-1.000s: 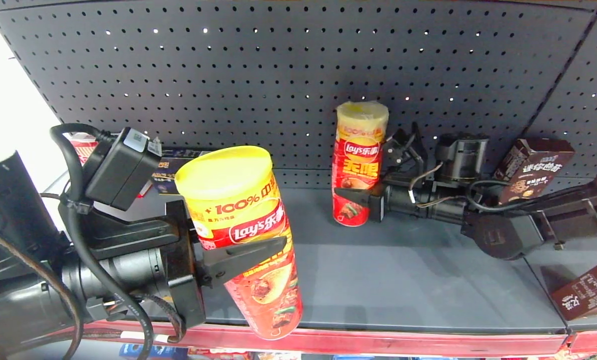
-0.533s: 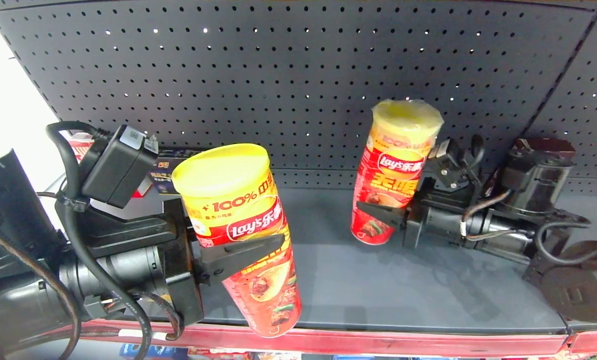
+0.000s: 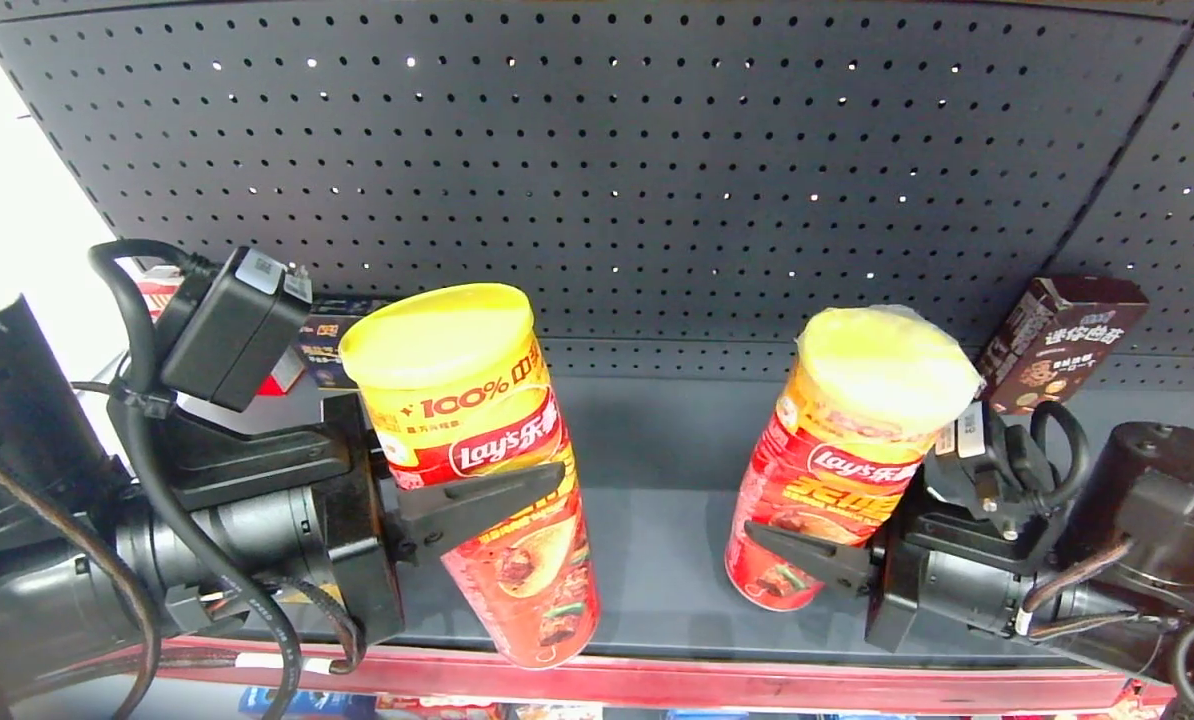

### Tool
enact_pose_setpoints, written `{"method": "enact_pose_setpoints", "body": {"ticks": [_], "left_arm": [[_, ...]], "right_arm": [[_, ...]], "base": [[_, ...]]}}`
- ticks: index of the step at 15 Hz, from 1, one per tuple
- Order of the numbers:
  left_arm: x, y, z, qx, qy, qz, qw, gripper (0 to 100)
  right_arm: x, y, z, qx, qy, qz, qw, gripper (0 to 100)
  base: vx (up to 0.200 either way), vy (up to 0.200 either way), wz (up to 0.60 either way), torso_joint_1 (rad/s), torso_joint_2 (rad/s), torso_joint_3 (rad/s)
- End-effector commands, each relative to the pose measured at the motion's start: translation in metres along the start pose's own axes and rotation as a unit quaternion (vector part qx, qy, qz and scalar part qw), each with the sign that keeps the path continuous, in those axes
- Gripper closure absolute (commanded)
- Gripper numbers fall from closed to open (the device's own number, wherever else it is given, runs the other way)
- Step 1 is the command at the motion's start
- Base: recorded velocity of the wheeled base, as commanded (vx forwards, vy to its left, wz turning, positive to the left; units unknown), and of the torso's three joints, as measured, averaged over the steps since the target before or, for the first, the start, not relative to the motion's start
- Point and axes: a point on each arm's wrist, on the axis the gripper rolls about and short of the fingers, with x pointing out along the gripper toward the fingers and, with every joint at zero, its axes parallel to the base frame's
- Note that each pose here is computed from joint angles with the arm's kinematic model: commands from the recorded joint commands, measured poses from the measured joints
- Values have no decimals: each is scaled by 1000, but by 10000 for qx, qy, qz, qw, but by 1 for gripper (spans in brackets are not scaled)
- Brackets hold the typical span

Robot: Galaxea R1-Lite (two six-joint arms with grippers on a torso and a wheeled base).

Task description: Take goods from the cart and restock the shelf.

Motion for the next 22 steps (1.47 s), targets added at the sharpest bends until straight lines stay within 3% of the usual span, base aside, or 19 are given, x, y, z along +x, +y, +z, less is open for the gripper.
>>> {"method": "enact_pose_setpoints", "body": {"ticks": [1,16,17,22], "left_arm": [[0,0,0,-1,1,-1,10000,100],[0,0,-1,-9,14,7,10000,100],[0,0,-1,-9,14,7,10000,100],[0,0,-1,-9,14,7,10000,100]], "right_arm": [[11,2,-21,119,164,151,9997,100],[21,7,-38,214,308,544,9978,100],[21,7,-37,176,293,543,9979,0],[15,3,-31,24,202,435,9988,0]], "base": [[0,0,0,0,0,0],[0,0,0,0,0,0],[0,0,0,0,0,0],[0,0,0,0,0,0]]}}
